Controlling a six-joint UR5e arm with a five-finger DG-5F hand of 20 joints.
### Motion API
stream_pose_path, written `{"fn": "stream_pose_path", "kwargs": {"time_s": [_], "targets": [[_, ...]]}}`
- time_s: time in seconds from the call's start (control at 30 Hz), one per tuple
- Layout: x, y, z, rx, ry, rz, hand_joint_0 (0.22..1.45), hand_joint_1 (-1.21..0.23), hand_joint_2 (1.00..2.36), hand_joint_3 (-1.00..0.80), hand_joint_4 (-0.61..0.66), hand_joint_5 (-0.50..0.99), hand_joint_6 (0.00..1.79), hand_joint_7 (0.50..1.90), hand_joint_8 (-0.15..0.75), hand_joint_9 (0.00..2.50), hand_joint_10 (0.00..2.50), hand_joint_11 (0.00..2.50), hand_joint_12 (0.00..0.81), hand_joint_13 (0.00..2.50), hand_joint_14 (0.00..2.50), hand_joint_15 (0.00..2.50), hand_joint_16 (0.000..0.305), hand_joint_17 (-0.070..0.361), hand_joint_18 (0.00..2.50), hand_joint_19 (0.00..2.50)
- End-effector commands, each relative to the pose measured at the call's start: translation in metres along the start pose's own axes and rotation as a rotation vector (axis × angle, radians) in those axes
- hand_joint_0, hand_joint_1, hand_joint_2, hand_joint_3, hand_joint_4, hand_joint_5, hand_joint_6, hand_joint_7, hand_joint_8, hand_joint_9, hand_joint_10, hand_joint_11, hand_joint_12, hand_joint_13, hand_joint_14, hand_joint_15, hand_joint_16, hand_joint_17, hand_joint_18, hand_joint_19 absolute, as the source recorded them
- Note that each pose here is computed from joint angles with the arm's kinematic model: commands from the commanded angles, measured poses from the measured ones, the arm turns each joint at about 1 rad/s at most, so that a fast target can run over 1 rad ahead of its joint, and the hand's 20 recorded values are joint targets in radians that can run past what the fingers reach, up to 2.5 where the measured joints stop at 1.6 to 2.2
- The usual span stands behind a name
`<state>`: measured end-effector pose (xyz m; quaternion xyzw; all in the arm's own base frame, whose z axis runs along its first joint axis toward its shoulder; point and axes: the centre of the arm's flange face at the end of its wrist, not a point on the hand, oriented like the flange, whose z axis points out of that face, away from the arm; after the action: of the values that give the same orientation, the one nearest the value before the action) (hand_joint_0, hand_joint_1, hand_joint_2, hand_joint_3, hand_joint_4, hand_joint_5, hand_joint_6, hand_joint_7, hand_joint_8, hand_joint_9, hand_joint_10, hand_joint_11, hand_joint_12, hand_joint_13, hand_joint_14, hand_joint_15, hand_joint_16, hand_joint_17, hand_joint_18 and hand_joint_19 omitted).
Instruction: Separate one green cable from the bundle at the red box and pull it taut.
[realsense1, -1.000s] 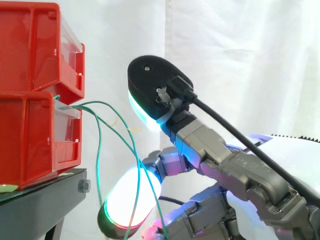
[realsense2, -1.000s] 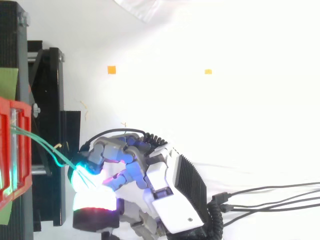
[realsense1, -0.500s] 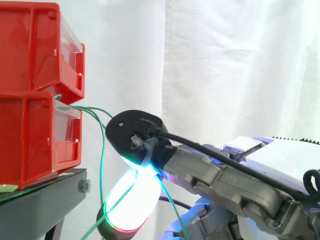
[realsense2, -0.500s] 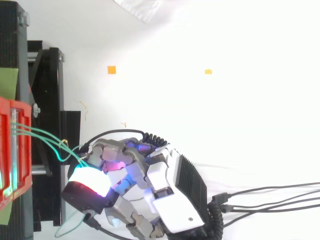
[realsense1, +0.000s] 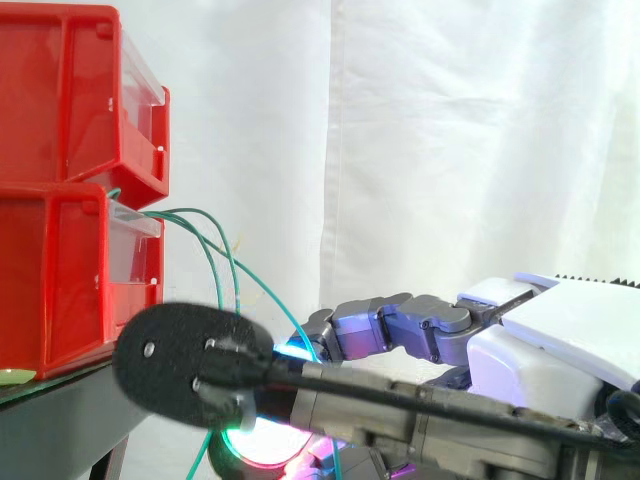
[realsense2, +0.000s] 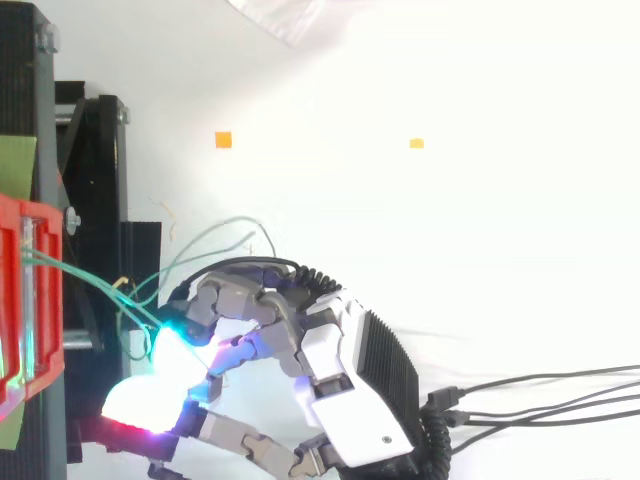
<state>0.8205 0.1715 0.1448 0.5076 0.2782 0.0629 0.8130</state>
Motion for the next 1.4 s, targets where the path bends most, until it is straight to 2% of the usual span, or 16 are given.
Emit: {"fn": "stream_pose_path", "kwargs": {"time_s": [0.0, 0.03, 0.13, 0.2, 0.23, 0.3, 0.37, 0.63, 0.73, 0.8, 0.9, 1.03, 1.27, 1.3, 1.33, 1.37], "targets": [[0.0, -0.001, -0.002, 0.0, 0.0, 0.001, 0.7, -1.04, 1.01, -0.33, 0.03, -0.04, 0.91, 1.45, 0.276, 1.47, 0.03, 1.19, 0.346, 0.93, 0.03, 0.85, 0.052, 0.117, 0.54, 0.62], [0.0, -0.001, -0.001, 0.0, -0.001, 0.004, 0.71, -1.08, 1.0, -0.49, 0.02, -0.04, 0.91, 1.45, 0.279, 1.46, 0.03, 1.2, 0.345, 0.92, 0.03, 0.86, 0.051, 0.116, 0.54, 0.62], [-0.001, -0.002, -0.002, 0.0, -0.002, 0.001, 0.54, -1.02, 1.0, -0.5, 0.08, -0.04, 0.9, 1.45, 0.295, 1.48, 0.03, 1.18, 0.355, 0.93, 0.03, 0.85, 0.053, 0.12, 0.55, 0.61], [-0.001, -0.002, -0.002, 0.0, -0.003, 0.005, 0.45, -0.89, 1.0, -0.5, 0.07, -0.03, 0.9, 1.46, 0.322, 1.54, 0.03, 1.15, 0.392, 0.97, 0.02, 0.84, 0.059, 0.133, 0.6, 0.6], [-0.001, -0.002, -0.002, 0.0, -0.003, 0.005, 0.41, -0.7, 1.0, -0.5, 0.06, -0.02, 0.89, 1.47, 0.337, 1.58, 0.03, 1.16, 0.414, 1.0, 0.02, 0.83, 0.064, 0.143, 0.64, 0.59], [-0.001, -0.002, -0.002, 0.0, -0.004, 0.005, 0.37, -0.48, 1.0, -0.5, 0.06, -0.01, 0.88, 1.48, 0.351, 1.61, 0.03, 1.13, 0.437, 1.04, 0.02, 0.83, 0.069, 0.156, 0.67, 0.58], [-0.002, -0.003, -0.002, 0.002, -0.005, 0.006, 0.35, -0.29, 1.0, -0.5, 0.05, -0.01, 0.88, 1.47, 0.352, 1.63, 0.03, 1.11, 0.451, 1.05, 0.02, 0.81, 0.073, 0.165, 0.68, 0.57], [-0.002, -0.005, -0.004, 0.011, -0.005, 0.006, 0.39, 0.03, 1.0, -0.5, 0.1, -0.01, 0.85, 1.35, 0.32, 1.63, 0.03, 1.08, 0.426, 1.0, 0.02, 0.77, 0.071, 0.159, 0.6, 0.58], [-0.003, -0.005, -0.005, 0.01, -0.006, 0.01, 0.43, 0.03, 1.0, -0.5, 0.13, -0.01, 0.83, 1.35, 0.301, 1.61, 0.03, 1.1, 0.401, 0.97, 0.02, 0.78, 0.066, 0.149, 0.53, 0.6], [-0.003, -0.006, -0.005, 0.009, -0.008, 0.02, 0.46, 0.01, 1.0, -0.39, 0.12, 0.0, 0.81, 1.38, 0.329, 1.65, 0.03, 1.06, 0.445, 1.02, 0.02, 0.74, 0.076, 0.172, 0.61, 0.55], [-0.005, -0.009, -0.005, 0.012, -0.015, 0.064, 0.49, -0.1, 1.0, -0.23, 0.13, 0.0, 0.81, 1.4, 0.337, 1.66, 0.03, 1.04, 0.45, 1.03, 0.02, 0.74, 0.078, 0.175, 0.62, 0.54], [-0.011, -0.018, -0.008, 0.013, -0.019, 0.078, 0.52, -0.21, 1.0, -0.09, 0.14, 0.0, 0.81, 1.46, 0.339, 1.66, 0.03, 1.04, 0.452, 1.03, 0.02, 0.75, 0.078, 0.175, 0.62, 0.53], [-0.024, -0.008, -0.005, 0.015, -0.019, 0.061, 0.49, -0.3, 1.25, -0.09, 0.14, -0.02, 0.85, 1.5, 0.366, 1.59, 0.02, 1.09, 0.46, 1.03, 0.02, 0.78, 0.081, 0.182, 0.62, 0.51], [-0.024, -0.008, -0.005, 0.017, -0.019, 0.062, 0.49, -0.31, 1.19, -0.08, 0.14, -0.02, 0.85, 1.5, 0.36, 1.59, 0.02, 1.09, 0.46, 1.03, 0.02, 0.78, 0.081, 0.182, 0.62, 0.51], [-0.024, -0.008, -0.005, 0.018, -0.018, 0.061, 0.51, -0.32, 1.03, -0.09, 0.14, -0.02, 0.86, 1.5, 0.36, 1.59, 0.02, 1.08, 0.458, 1.02, 0.02, 0.78, 0.081, 0.183, 0.61, 0.51], [-0.024, -0.008, -0.005, 0.018, -0.018, 0.061, 0.49, -0.31, 1.01, -0.2, 0.14, -0.02, 0.86, 1.49, 0.355, 1.61, 0.02, 1.09, 0.448, 1.01, 0.02, 0.78, 0.079, 0.178, 0.59, 0.52]]}}
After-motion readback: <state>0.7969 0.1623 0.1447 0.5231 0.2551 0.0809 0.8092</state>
